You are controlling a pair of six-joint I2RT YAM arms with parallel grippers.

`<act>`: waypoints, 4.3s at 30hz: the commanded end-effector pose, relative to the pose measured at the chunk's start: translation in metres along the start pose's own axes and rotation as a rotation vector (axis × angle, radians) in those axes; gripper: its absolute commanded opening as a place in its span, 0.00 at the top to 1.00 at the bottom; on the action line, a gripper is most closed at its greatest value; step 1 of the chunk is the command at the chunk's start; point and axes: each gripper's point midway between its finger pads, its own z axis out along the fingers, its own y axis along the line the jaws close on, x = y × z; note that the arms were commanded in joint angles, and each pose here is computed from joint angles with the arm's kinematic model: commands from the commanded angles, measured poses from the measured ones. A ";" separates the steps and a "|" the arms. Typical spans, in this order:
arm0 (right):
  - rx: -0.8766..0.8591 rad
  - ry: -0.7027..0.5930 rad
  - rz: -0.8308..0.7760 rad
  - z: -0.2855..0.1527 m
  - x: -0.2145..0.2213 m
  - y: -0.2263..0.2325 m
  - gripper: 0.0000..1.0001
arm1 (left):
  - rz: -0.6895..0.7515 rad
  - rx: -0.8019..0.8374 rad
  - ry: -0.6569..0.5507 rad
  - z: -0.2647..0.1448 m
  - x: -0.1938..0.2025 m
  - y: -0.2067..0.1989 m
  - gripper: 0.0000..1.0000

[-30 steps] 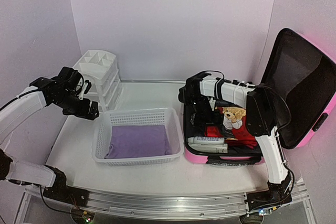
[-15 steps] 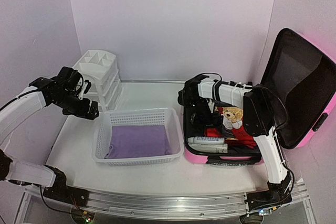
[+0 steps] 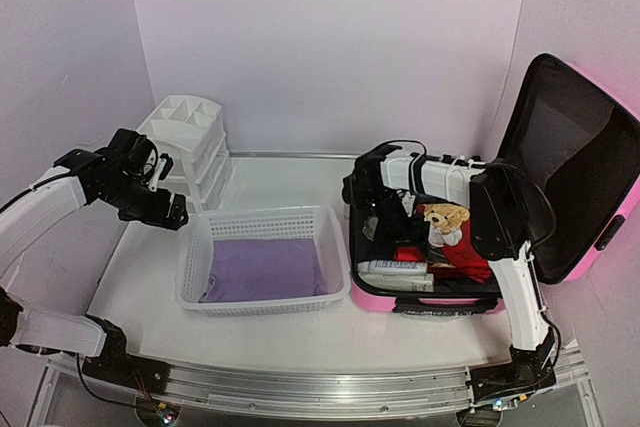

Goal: Open, take out, and arrange the luggage

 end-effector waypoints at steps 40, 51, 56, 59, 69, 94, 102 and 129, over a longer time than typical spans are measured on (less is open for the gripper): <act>0.117 0.074 -0.166 -0.042 0.039 -0.104 0.22 | -0.010 0.019 -0.035 -0.007 -0.007 -0.002 0.01; 0.084 0.062 -0.196 -0.028 0.034 -0.086 0.28 | -0.013 0.017 -0.034 -0.006 -0.006 -0.002 0.01; 0.076 0.055 -0.233 -0.025 0.026 -0.071 0.32 | -0.009 0.015 -0.033 -0.006 -0.006 -0.002 0.01; 0.079 0.056 -0.241 -0.022 0.025 -0.068 0.34 | -0.007 0.012 -0.035 -0.006 -0.008 -0.001 0.01; 0.069 0.067 -0.270 -0.016 0.023 -0.055 0.40 | -0.001 0.008 -0.035 -0.006 -0.007 -0.001 0.01; -0.215 0.034 -0.451 -0.034 0.018 -0.039 1.00 | -0.050 -0.008 -0.049 -0.013 -0.018 0.001 0.01; -0.601 0.172 -0.459 -0.053 0.015 -0.047 1.00 | -0.179 -0.003 0.010 -0.013 -0.025 -0.003 0.01; -1.257 0.197 -0.405 -0.149 -0.038 -0.020 1.00 | -0.192 0.079 -0.157 -0.029 -0.053 -0.013 0.01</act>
